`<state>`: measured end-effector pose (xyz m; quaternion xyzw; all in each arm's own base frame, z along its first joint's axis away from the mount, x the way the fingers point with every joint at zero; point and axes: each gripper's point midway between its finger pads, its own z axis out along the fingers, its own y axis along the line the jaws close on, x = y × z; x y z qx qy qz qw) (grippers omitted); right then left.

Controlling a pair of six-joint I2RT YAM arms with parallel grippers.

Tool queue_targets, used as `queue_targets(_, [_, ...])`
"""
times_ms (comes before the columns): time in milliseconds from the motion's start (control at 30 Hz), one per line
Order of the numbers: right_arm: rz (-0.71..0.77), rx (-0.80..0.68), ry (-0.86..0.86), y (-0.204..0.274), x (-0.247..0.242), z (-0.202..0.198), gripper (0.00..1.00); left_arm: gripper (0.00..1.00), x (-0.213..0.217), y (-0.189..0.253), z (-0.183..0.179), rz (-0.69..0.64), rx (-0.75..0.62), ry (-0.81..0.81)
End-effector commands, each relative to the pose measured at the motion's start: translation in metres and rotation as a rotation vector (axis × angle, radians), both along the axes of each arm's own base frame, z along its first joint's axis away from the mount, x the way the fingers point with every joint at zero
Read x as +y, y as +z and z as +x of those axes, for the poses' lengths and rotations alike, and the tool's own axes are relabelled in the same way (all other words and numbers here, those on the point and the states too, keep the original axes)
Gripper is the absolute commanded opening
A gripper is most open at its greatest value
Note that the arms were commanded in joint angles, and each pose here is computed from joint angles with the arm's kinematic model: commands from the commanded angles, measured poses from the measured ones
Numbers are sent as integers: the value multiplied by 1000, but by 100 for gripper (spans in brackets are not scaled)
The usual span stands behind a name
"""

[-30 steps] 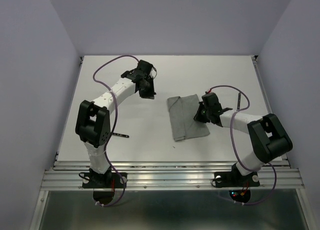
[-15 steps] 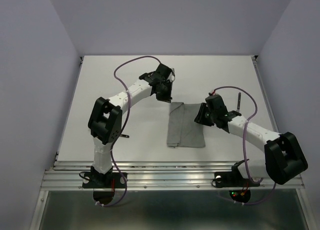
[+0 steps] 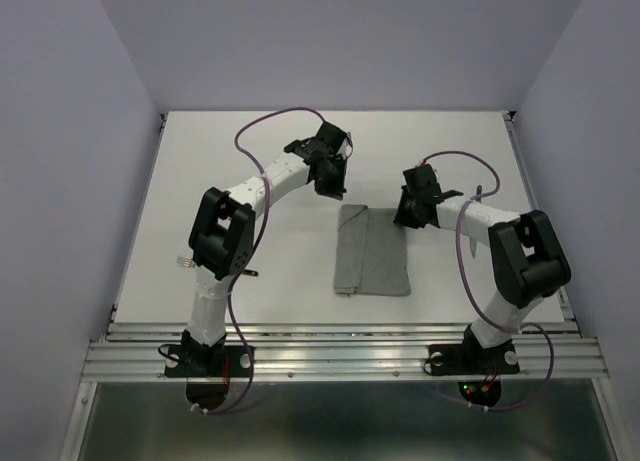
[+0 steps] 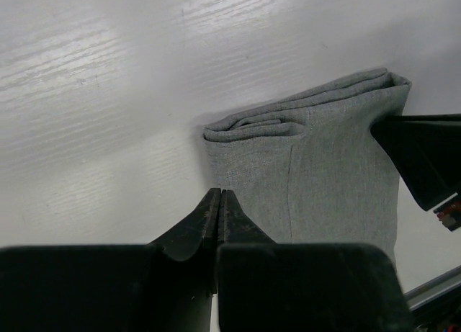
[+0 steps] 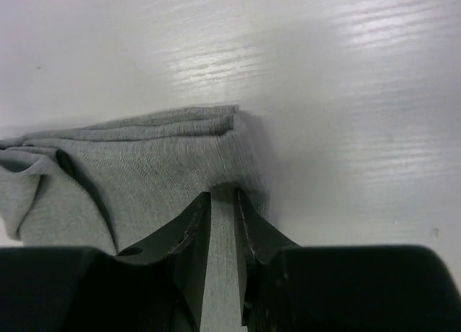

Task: Fold the napkin into a case and place the utensils inside
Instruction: Pick up the 2/3-rectangle-folded napkin at the center of the board.

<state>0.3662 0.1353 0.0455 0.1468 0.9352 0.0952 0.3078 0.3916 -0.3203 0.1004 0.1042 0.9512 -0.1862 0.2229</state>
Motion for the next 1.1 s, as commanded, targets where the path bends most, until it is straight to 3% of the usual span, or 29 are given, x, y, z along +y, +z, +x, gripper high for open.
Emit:
queue_targets(0, [-22,-14,88,-6,10,24,24,8,16,24,1,7,-45,14])
queue_targets(433, [-71,-27,555,-20,94,22,25,6,45,11,-35,63,0,2])
queue_targets(800, [-63,-121,498,18,95,30,27,0,38,-6,-50,22,50,-48])
queue_targets(1067, [-49,-115,487,19,95,27,27,0,25,-15,-27,18,28,-38])
